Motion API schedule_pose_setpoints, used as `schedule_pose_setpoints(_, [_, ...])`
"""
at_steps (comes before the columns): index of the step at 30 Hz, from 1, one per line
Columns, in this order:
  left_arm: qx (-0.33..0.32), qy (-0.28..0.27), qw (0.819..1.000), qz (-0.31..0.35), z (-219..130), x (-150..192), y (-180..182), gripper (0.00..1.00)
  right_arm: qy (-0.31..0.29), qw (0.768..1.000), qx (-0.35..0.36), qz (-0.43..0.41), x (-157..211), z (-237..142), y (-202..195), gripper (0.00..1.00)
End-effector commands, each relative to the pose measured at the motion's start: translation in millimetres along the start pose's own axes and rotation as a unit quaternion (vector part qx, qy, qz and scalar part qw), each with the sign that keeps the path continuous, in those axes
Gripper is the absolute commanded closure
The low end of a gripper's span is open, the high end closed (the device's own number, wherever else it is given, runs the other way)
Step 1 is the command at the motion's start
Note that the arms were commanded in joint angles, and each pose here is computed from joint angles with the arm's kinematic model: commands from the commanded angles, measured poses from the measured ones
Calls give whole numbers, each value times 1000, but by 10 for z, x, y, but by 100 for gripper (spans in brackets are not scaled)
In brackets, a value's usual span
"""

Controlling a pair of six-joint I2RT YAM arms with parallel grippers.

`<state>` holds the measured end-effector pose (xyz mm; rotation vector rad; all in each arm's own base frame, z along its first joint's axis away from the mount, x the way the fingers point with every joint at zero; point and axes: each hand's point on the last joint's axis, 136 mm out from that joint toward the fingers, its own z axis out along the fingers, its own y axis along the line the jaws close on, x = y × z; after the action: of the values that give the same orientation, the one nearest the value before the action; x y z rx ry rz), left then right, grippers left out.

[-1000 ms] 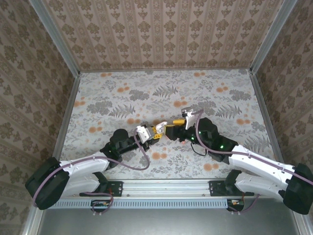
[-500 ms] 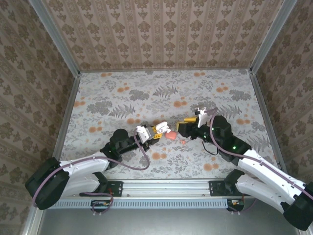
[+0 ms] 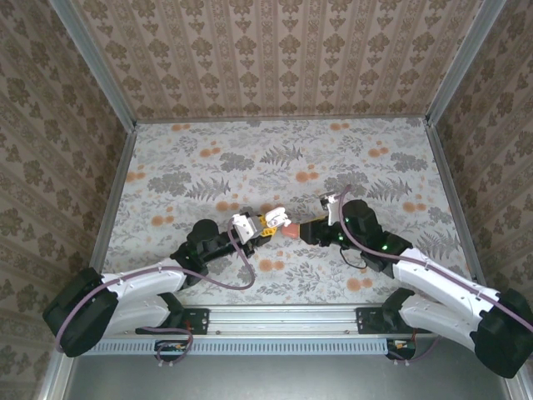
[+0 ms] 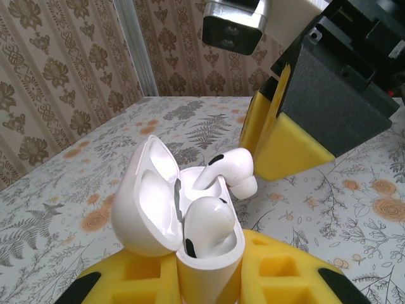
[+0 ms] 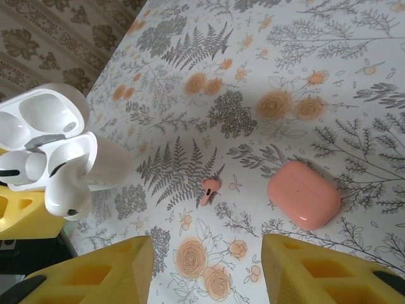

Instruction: Insert the wireless bluetooth earbuds into the charging case

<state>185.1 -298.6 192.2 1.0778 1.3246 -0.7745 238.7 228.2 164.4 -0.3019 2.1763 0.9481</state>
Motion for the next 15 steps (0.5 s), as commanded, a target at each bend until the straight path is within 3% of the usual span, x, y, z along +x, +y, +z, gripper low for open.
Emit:
schedule_pose_setpoints(1, [5, -37, 999, 3, 15, -256, 9, 95, -12, 999, -36, 9, -65, 28, 118, 51])
schedule_pose_setpoints(15, [4, -35, 999, 3, 15, -244, 10, 95, -19, 997, -69, 4, -140, 85, 272, 52])
